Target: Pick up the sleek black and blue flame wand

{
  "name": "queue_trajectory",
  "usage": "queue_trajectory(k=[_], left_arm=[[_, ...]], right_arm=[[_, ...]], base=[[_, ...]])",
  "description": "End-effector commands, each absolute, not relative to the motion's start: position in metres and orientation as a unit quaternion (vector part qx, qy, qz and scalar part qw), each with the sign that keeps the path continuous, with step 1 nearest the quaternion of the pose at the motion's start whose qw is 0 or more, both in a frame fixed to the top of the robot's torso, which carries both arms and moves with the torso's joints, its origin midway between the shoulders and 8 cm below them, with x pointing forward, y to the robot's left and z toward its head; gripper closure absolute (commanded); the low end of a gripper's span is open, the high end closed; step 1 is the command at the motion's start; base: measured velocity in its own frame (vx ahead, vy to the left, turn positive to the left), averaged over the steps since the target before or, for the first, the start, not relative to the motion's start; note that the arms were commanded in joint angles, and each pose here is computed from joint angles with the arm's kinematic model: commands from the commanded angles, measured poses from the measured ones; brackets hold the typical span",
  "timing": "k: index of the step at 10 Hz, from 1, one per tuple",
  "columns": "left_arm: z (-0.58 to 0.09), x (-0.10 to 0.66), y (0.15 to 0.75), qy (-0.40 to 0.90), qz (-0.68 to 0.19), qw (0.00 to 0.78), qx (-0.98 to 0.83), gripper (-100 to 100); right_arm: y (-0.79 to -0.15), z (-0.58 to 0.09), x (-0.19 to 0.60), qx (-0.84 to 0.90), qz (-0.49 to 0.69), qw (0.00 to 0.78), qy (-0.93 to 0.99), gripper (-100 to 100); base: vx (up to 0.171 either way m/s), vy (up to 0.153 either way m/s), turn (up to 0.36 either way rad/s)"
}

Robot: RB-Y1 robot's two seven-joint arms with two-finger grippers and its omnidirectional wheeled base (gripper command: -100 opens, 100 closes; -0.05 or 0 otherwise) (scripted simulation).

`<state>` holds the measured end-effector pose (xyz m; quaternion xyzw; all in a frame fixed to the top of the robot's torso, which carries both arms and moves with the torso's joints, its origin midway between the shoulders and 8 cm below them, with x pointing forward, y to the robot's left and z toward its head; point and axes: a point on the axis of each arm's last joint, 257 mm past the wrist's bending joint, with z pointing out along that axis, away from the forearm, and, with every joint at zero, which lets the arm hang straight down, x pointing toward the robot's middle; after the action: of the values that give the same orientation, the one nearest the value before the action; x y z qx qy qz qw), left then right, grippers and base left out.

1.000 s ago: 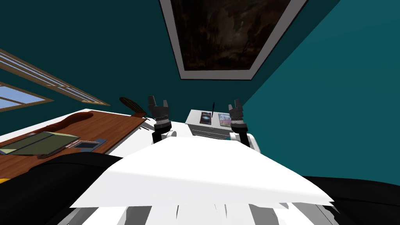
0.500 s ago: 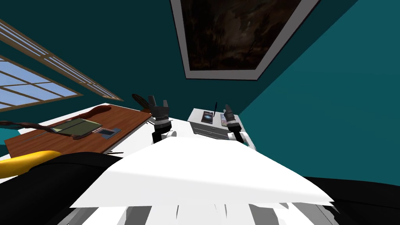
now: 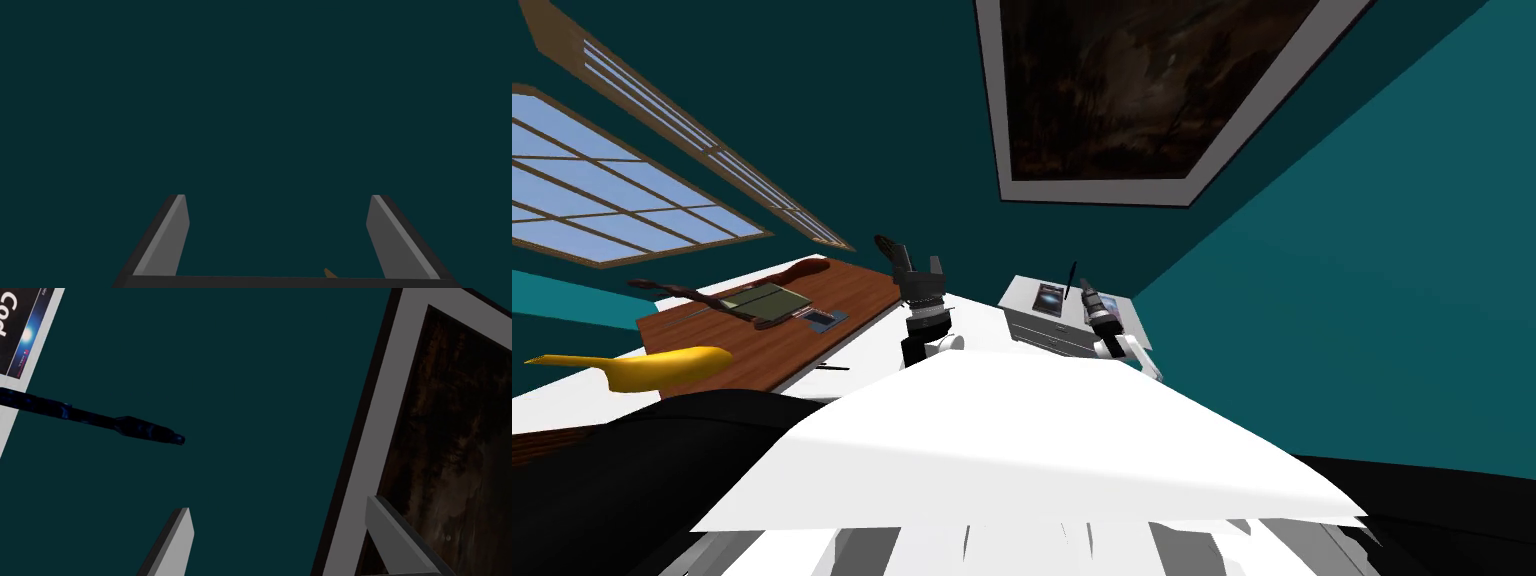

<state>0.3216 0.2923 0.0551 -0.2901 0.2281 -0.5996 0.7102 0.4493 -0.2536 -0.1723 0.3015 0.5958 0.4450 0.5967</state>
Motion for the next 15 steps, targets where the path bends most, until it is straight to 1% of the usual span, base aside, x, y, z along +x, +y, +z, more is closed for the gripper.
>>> queue_trajectory(k=[1, 4, 5, 8, 9, 10, 14, 15], left_arm=[[0.055, 0.322, 0.292, 0.228, -0.600, 0.710, -0.290, 0], [0.055, 0.322, 0.292, 0.228, -0.600, 0.710, -0.290, 0], [0.055, 0.322, 0.292, 0.228, -0.600, 0.710, -0.290, 0], [0.055, 0.322, 0.292, 0.228, -0.600, 0.710, -0.290, 0], [0.055, 0.322, 0.292, 0.228, -0.600, 0.710, -0.290, 0], [0.055, 0.322, 0.292, 0.228, -0.600, 0.710, -0.290, 0], [0.055, 0.322, 0.292, 0.228, -0.599, 0.710, -0.290, 0], [0.055, 0.322, 0.292, 0.228, -0.600, 0.710, -0.290, 0]], right_arm=[[-0.264, -0.203, 0.454, 0.307, 0.408, 0.588, 0.627, -100], [-0.278, -0.231, 0.457, 0.313, 0.374, 0.581, 0.652, -100], [-0.290, -0.250, 0.459, 0.314, 0.344, 0.578, 0.670, -100], [-0.306, -0.274, 0.461, 0.317, 0.309, 0.573, 0.690, -100], [-0.319, -0.286, 0.463, 0.314, 0.280, 0.573, 0.703, -100], [-0.323, -0.293, 0.461, 0.317, 0.275, 0.570, 0.706, -100], [-0.380, -0.333, 0.462, 0.313, 0.171, 0.566, 0.743, -100], [-0.383, -0.339, 0.459, 0.316, 0.167, 0.563, 0.745, -100]], base=[[-0.038, 0.013, 0.273], [-0.020, 0.014, 0.084], [-0.013, 0.017, 0.181], [-0.010, 0.017, 0.094], [-0.003, 0.027, 0.137], [-0.001, 0.021, 0.094], [0.003, 0.038, 0.140], [0.010, 0.028, 0.069]])
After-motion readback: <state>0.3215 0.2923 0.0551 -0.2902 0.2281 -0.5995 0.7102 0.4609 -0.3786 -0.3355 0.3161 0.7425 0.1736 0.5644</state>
